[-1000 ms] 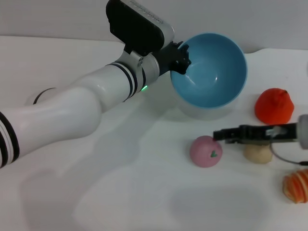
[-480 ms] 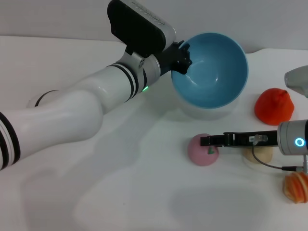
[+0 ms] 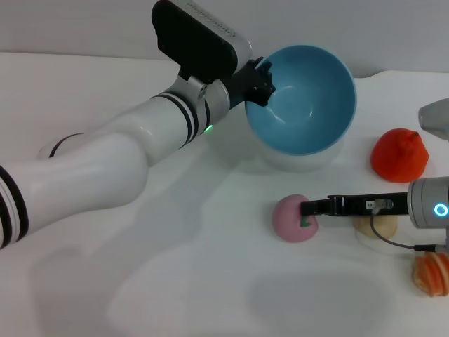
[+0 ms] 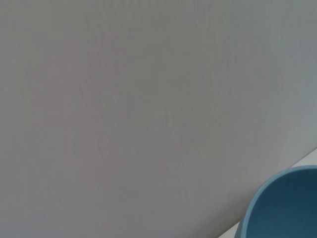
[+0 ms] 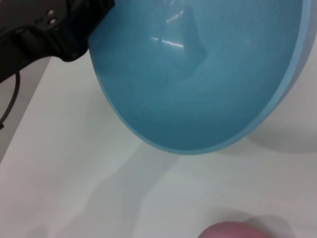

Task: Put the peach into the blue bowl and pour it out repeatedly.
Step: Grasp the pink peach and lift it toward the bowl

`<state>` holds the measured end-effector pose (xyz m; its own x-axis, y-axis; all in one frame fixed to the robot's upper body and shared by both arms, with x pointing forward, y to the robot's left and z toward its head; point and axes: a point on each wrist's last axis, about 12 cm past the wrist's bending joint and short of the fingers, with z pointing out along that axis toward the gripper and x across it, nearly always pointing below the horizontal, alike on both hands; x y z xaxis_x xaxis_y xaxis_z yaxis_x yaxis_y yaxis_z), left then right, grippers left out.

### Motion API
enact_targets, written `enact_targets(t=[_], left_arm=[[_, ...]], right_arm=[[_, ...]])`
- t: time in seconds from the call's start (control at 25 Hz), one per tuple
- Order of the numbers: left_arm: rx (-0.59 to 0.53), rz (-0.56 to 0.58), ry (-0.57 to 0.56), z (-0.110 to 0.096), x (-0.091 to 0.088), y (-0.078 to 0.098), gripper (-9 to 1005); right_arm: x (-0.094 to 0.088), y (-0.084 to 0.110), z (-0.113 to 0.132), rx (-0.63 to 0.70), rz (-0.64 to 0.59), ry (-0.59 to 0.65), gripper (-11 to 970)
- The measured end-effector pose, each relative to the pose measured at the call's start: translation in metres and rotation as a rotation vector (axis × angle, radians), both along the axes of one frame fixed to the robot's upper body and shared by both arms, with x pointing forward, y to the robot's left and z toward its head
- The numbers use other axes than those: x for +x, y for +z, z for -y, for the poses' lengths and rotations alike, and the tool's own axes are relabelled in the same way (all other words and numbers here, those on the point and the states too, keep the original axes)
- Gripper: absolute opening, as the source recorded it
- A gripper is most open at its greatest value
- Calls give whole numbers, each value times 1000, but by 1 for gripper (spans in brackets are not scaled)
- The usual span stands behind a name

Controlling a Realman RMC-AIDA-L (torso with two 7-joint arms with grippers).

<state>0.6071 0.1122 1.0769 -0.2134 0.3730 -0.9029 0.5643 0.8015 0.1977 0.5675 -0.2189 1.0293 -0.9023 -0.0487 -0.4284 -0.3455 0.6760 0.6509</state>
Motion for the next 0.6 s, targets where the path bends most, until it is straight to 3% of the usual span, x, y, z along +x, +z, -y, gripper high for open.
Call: enact_targets(t=[0.28,0.44,0.6], left_arm=[[5,-3,3,-1,0,-1,0],[19,-36,-4,-3,1,-4,0],[11,-143,-28,-2,7,-1,-1]], right_arm=[[2,16,4,50,112,74,53],[2,41,15,119,210,134,37],[-3,80,27,181,430,260,39]])
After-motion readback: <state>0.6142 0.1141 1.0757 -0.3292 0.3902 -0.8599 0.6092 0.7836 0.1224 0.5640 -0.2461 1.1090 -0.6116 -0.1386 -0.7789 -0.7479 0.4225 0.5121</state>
